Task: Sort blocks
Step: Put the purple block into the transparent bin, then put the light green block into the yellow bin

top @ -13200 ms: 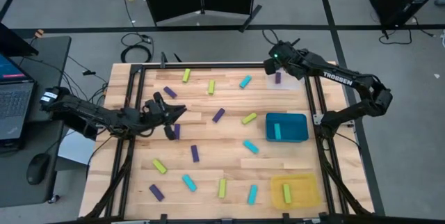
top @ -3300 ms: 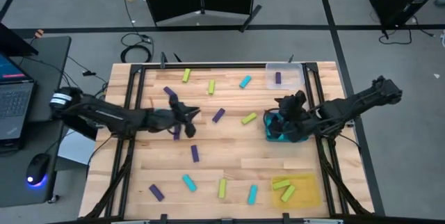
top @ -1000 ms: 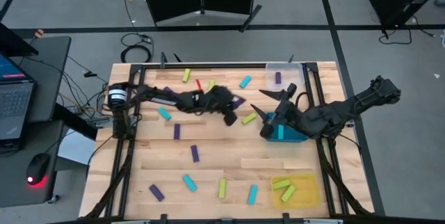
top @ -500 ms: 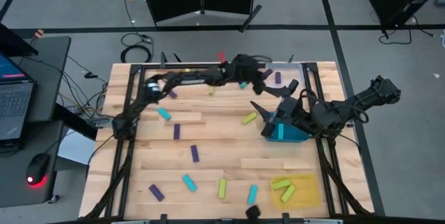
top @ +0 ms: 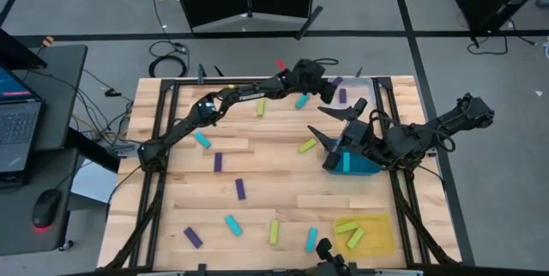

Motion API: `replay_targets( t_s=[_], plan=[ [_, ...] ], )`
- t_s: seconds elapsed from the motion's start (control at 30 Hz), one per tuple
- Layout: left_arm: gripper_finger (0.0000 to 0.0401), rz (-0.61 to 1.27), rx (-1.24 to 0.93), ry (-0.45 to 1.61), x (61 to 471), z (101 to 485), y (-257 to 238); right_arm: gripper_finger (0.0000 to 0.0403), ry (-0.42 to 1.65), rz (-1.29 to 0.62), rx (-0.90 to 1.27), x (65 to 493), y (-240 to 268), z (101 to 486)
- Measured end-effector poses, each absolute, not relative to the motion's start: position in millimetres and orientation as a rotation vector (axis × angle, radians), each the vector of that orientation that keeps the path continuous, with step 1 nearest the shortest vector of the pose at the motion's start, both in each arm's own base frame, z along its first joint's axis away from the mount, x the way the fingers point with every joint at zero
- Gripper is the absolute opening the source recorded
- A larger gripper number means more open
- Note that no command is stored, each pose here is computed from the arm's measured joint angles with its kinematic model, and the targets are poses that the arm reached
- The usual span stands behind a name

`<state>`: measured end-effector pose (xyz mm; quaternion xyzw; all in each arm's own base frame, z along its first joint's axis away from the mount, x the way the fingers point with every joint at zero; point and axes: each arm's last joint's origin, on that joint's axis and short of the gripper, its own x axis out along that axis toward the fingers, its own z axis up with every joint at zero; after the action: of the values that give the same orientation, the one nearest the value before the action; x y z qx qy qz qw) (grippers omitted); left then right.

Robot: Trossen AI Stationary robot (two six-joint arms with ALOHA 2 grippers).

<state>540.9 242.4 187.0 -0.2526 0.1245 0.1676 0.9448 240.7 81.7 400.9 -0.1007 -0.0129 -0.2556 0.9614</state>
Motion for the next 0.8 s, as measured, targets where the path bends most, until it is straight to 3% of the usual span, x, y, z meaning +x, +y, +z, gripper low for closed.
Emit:
replay_targets(
  t_s=[0.13, 0.53, 0.8],
  plan=[
    [0.0106, 0.316, -0.546, 0.177, 542.9, 197.2, 242.4, 0.0262, -0.032, -0.514, -0.202, 241.5, 79.9, 401.5],
    [0.0176, 0.296, -0.561, 0.136, 544.9, 201.0, 240.2, 0.0257, -0.036, -0.514, -0.197, 241.5, 79.8, 401.8],
    [0.0197, 0.146, -0.519, 0.155, 540.7, 212.3, 241.5, 0.0254, -0.026, -0.504, -0.204, 241.0, 81.9, 400.6]
  ],
)
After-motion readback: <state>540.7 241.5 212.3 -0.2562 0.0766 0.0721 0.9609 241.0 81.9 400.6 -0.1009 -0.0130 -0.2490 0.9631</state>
